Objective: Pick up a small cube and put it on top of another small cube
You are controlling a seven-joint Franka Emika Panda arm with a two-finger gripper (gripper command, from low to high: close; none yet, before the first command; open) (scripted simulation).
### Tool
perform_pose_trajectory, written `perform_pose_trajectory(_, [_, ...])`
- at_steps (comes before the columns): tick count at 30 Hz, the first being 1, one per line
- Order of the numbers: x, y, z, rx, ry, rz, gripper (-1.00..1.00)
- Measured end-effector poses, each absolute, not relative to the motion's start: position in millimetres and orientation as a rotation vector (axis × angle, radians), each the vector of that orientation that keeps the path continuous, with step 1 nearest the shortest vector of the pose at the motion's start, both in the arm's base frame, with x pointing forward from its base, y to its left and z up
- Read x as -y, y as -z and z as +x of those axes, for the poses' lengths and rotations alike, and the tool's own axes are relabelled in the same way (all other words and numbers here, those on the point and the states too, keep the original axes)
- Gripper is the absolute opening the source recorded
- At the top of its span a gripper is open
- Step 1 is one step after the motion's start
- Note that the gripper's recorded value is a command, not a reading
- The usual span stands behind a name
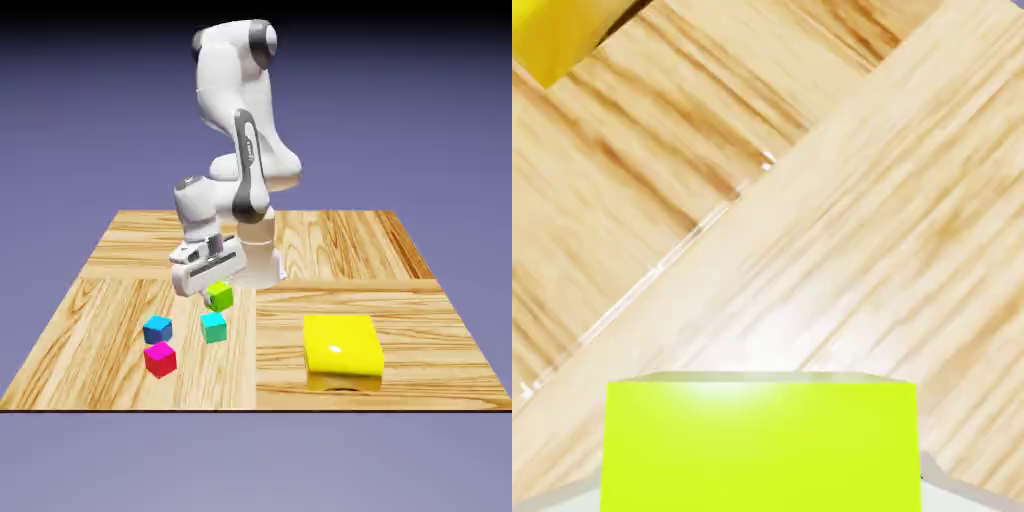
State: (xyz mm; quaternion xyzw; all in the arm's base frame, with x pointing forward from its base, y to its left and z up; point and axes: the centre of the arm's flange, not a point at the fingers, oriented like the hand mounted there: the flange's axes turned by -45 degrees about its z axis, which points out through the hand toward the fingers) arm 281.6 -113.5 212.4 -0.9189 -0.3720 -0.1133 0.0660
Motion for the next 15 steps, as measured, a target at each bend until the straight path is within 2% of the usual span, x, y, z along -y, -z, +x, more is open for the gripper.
perform_pose_trajectory(15, [117, -184, 279, 1.133, 0.281, -2.818, -1.00])
